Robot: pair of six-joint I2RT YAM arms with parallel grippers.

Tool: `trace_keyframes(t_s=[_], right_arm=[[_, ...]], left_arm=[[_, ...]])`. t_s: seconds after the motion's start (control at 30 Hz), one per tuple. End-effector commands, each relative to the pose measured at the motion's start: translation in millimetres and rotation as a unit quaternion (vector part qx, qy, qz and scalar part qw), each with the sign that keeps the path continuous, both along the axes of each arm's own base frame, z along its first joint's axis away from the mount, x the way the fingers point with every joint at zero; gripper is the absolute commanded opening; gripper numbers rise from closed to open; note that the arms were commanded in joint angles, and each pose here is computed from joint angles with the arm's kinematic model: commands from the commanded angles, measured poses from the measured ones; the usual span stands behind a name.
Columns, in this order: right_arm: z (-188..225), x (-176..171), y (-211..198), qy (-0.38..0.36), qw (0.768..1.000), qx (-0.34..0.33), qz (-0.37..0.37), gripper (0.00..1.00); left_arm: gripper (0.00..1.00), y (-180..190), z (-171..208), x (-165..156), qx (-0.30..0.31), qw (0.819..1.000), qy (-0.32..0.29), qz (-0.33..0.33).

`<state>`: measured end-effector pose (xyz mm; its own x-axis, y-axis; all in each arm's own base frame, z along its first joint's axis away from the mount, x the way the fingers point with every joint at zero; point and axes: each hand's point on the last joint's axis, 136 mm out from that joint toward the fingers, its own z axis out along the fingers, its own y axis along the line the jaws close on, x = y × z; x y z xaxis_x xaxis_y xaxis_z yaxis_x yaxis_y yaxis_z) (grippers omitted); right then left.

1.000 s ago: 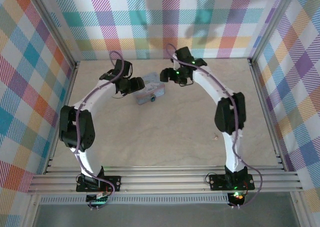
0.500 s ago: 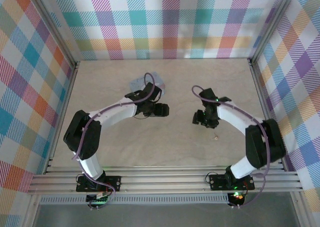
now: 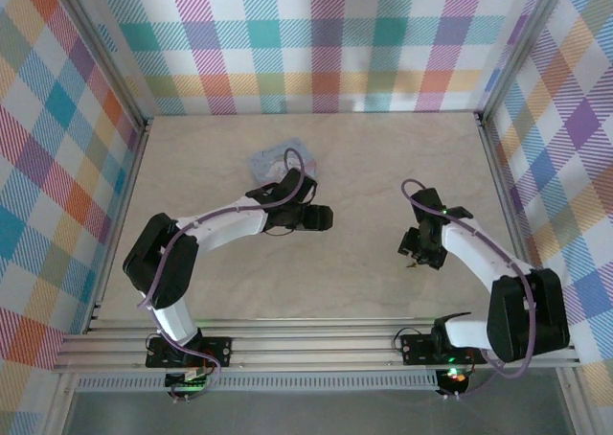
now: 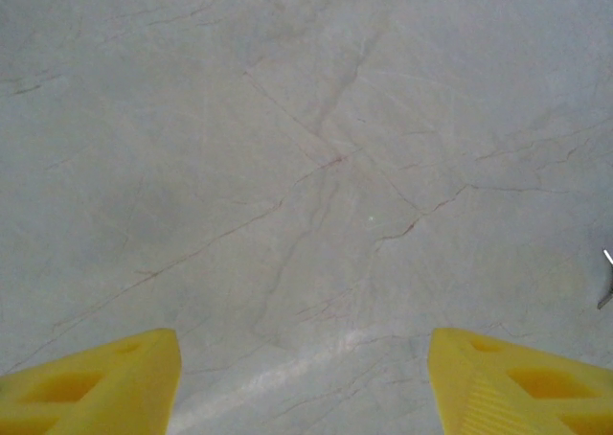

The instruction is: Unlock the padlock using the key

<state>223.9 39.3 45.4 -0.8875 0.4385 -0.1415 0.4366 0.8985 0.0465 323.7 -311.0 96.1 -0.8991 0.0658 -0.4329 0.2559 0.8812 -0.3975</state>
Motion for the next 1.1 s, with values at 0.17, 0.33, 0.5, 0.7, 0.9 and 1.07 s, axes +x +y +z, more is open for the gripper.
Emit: trace_keyframes(t_s=[0.17, 0.33, 0.5, 0.7, 0.9, 1.07], right_arm=[[-26, 5, -3, 0.037, 0.999, 0.015, 0.005, 0.50], [-39, 14, 9, 0.040, 0.998, 0.042, 0.026, 0.41], [-34, 28, 22, 0.028, 0.996, 0.069, 0.047, 0.22], [-17, 36, 40, -0.016, 0.992, 0.076, 0.100, 0.06], [5, 41, 72, -0.087, 0.973, 0.126, 0.173, 0.00], [40, 52, 99, -0.183, 0.940, 0.188, 0.216, 0.00]], left_arm=[[0.69, -7, 0, 0, 0.006, 1.000, -0.010, 0.001], [0.69, 3, -3, -5, 0.024, 1.000, -0.007, 0.003], [0.69, 18, 1, -12, 0.030, 0.999, -0.015, 0.021], [0.69, 18, -2, -14, 0.019, 0.999, -0.008, 0.027], [0.67, 3, 7, -7, -0.032, 0.999, 0.016, 0.023], [0.59, -1, 28, 11, -0.098, 0.994, 0.030, 0.049]])
